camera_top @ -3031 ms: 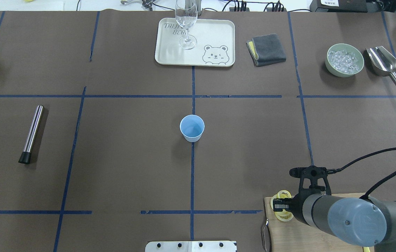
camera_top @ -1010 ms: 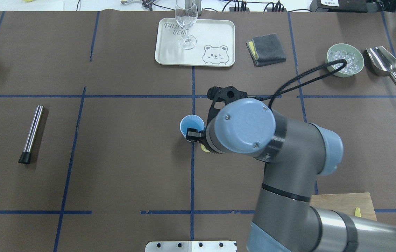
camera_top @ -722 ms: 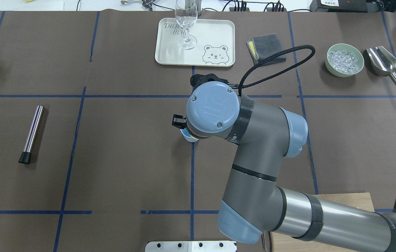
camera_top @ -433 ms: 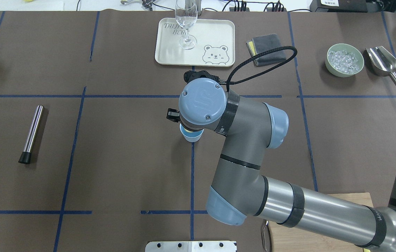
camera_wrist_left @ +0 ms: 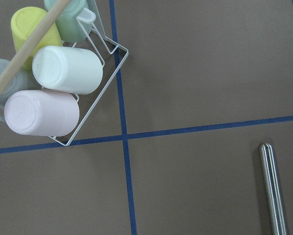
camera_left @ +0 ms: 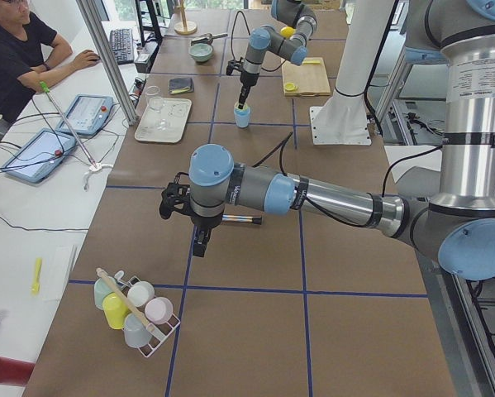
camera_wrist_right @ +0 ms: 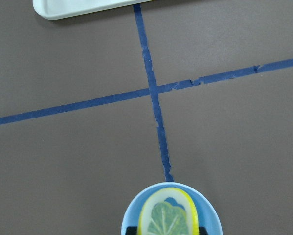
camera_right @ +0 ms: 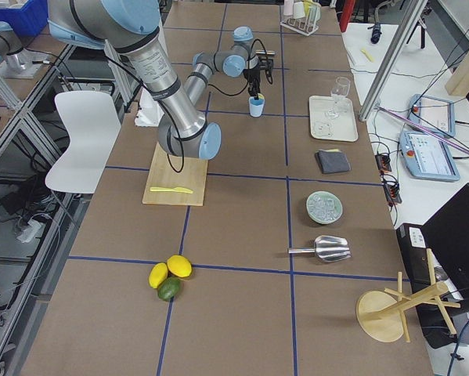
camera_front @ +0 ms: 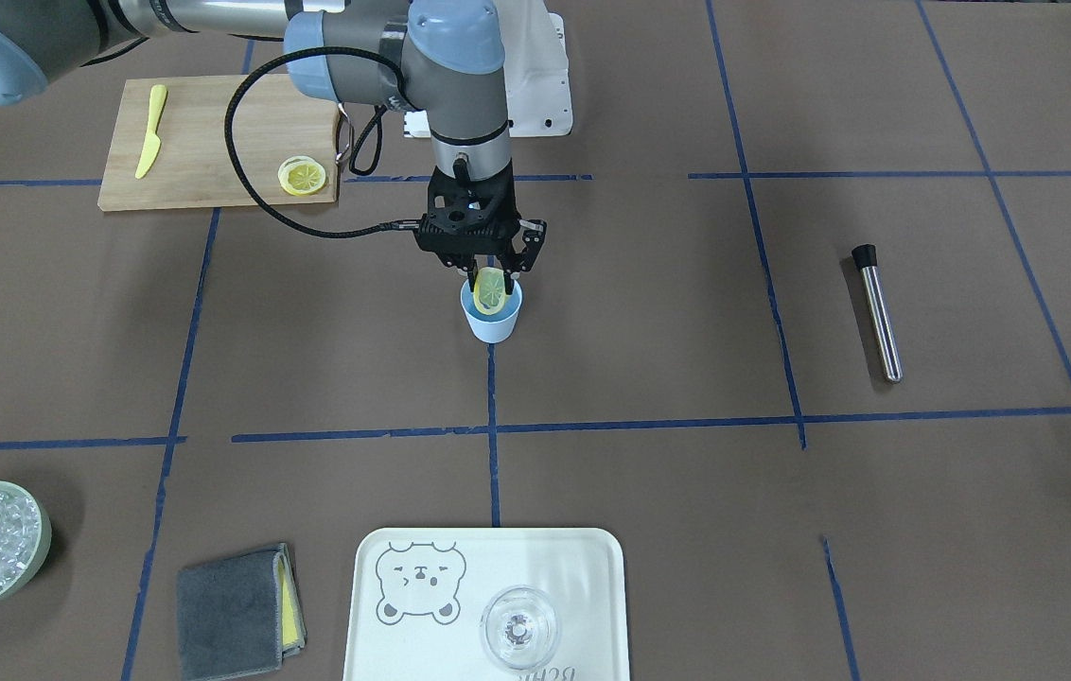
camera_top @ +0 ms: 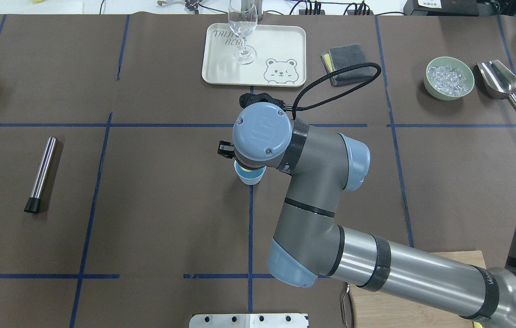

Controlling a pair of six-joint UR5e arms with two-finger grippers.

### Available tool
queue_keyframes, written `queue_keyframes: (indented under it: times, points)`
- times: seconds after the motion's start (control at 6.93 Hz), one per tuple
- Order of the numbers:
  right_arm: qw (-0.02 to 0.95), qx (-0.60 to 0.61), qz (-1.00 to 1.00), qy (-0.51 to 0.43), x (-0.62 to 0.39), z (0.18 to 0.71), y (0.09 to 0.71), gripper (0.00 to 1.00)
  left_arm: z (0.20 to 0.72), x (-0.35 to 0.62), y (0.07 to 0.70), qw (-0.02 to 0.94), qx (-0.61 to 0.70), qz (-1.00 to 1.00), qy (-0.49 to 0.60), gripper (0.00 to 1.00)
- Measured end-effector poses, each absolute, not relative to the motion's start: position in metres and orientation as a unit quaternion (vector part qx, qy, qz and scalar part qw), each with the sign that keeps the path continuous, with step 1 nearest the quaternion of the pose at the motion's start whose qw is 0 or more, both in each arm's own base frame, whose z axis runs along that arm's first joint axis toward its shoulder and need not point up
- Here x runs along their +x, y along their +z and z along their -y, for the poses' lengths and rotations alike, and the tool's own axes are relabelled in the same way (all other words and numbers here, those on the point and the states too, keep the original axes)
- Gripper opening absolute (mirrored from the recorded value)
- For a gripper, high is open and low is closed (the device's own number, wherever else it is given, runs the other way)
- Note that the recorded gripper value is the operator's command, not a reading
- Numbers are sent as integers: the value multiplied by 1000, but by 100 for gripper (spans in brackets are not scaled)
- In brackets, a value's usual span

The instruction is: Squeeze lemon into cup

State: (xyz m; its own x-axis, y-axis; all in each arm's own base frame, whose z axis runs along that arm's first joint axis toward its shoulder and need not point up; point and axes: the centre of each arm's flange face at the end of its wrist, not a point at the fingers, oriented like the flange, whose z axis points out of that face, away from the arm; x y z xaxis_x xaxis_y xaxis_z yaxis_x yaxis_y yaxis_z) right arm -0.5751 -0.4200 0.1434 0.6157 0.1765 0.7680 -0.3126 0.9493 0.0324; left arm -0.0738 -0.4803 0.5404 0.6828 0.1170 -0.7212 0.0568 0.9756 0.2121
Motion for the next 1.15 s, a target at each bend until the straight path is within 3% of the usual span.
queue_keyframes:
  times: [0.14,0.72,1.15]
  points:
    - [895,80,417,136,-575,420,143,100,481,-74,540,911,110,-398,17,100]
    - [894,77,419,138,-569,426,142,100,482,-73,540,911,110,-398,18,100]
    - [902,55,413,116,-508,461,157,100,488,-38,526,911,90,-402,17,100]
